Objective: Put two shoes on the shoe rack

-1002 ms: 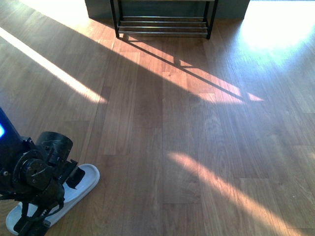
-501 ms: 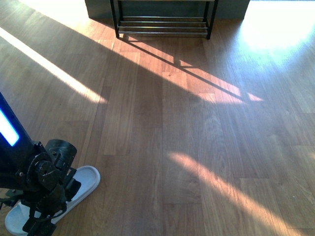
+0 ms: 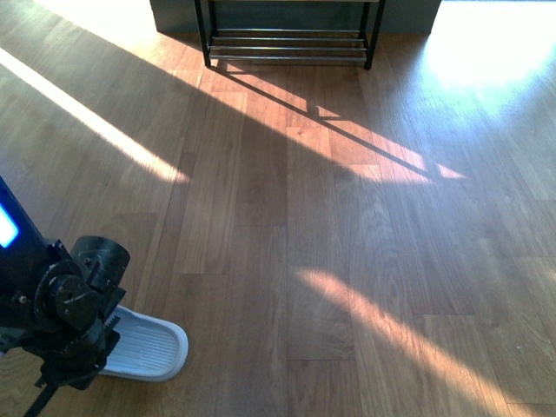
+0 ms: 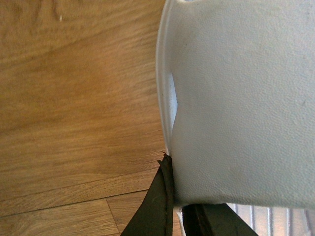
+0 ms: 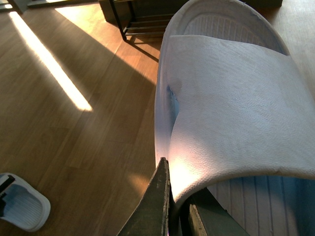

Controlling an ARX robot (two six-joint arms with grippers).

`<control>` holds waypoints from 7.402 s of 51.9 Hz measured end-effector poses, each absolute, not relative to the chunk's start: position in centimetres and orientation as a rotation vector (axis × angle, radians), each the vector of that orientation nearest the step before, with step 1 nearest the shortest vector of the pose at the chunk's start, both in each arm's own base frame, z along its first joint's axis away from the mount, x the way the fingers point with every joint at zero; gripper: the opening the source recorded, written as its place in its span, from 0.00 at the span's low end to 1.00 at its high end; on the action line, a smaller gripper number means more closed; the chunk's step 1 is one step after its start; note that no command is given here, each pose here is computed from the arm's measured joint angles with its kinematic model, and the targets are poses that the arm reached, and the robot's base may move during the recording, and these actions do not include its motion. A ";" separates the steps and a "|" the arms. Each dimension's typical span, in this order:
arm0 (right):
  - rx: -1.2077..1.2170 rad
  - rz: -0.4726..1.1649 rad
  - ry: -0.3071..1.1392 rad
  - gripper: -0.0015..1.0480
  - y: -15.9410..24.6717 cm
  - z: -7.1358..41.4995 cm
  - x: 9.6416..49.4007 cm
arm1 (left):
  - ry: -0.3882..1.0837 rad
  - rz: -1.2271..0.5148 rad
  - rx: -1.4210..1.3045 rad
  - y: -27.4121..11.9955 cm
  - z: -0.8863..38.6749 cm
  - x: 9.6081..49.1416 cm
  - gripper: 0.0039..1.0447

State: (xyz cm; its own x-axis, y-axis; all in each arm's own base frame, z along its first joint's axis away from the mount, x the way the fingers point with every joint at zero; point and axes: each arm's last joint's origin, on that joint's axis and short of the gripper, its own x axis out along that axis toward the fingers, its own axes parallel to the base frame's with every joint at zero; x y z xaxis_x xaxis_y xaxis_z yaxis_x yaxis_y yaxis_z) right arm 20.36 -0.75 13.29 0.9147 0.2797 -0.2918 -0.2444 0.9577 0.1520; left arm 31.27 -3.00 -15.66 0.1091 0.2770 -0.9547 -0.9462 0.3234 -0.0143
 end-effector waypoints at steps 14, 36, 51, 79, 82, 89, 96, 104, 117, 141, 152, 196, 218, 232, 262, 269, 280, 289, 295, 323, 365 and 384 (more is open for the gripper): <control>0.113 0.270 0.317 0.02 -0.7 13.3 20.4 | 0.879 0.784 -0.641 -0.4 -6.3 36.3 0.02; 0.113 0.271 0.317 0.02 -0.7 13.3 20.4 | 0.613 0.353 0.081 -1.5 9.2 27.9 0.02; 0.113 0.271 0.317 0.02 -0.7 13.3 20.4 | 0.503 0.231 0.436 -4.8 17.2 18.1 0.02; 0.113 0.270 0.317 0.02 -0.7 13.3 20.4 | 0.443 0.220 0.412 -5.5 19.1 15.0 0.02; 0.113 0.271 0.317 0.02 -0.7 13.3 20.4 | 0.443 0.221 0.412 -5.5 19.1 15.0 0.02; 0.113 0.268 0.317 0.02 -0.8 13.3 20.4 | 0.443 0.215 0.411 -5.5 19.1 15.0 0.02; 0.113 0.269 0.317 0.02 -0.7 13.3 20.4 | 0.443 0.215 0.411 -5.5 19.1 15.0 0.02; 0.113 0.269 0.317 0.02 -0.7 13.3 20.4 | 0.443 0.216 0.412 -5.5 19.1 15.0 0.02; 0.114 0.276 0.317 0.02 -0.7 13.3 20.3 | 0.443 0.223 0.413 -5.5 19.1 15.0 0.02; 0.113 0.273 0.316 0.02 -0.7 13.3 20.3 | 0.443 0.222 0.412 -5.5 19.1 15.0 0.02; 0.113 0.273 0.316 0.02 -0.7 13.3 20.3 | 0.443 0.220 0.412 -5.5 19.1 15.0 0.02; 0.113 0.272 0.316 0.02 -0.7 13.3 20.3 | 0.443 0.218 0.412 -5.5 19.1 15.0 0.02; 0.113 0.272 0.316 0.02 -0.7 13.3 20.3 | 0.443 0.219 0.412 -5.5 19.1 15.0 0.02; 0.113 0.272 0.316 0.02 -0.7 13.3 20.3 | 0.444 0.219 0.413 -5.5 19.1 15.0 0.02; 0.113 0.272 0.317 0.02 -0.7 13.3 20.3 | 0.447 0.219 0.414 -5.5 19.0 15.0 0.02; 0.120 0.274 0.319 0.02 -0.7 13.3 20.3 | 0.447 0.219 0.413 -5.5 19.0 15.0 0.02; 0.122 0.270 0.319 0.02 -0.7 13.3 20.3 | 0.447 0.220 0.411 -5.5 19.0 14.9 0.02; 0.123 0.270 0.320 0.02 -0.7 13.3 20.3 | 0.447 0.221 0.409 -5.5 19.0 14.9 0.02; 0.123 0.271 0.319 0.02 -0.7 13.3 20.3 | 0.447 0.221 0.408 -5.5 19.0 14.9 0.02; 0.152 0.369 0.301 0.02 7.1 13.9 26.2 | 0.446 0.220 0.408 -5.5 19.0 14.9 0.02; -0.125 0.064 0.512 0.02 13.5 3.6 43.7 | 0.446 0.222 0.408 -5.5 19.0 14.9 0.02; -0.146 0.084 0.456 0.47 11.6 5.2 42.9 | 0.446 0.220 0.408 -5.5 19.0 14.9 0.02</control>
State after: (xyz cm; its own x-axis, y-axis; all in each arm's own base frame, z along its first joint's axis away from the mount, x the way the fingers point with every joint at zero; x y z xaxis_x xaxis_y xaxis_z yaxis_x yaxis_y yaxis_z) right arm 42.86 11.58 5.16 0.8945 0.0486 -0.4444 -0.1137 0.9861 -0.1210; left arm 14.93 -5.46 18.97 0.8803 0.2934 -0.3728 -0.1173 0.8961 0.4282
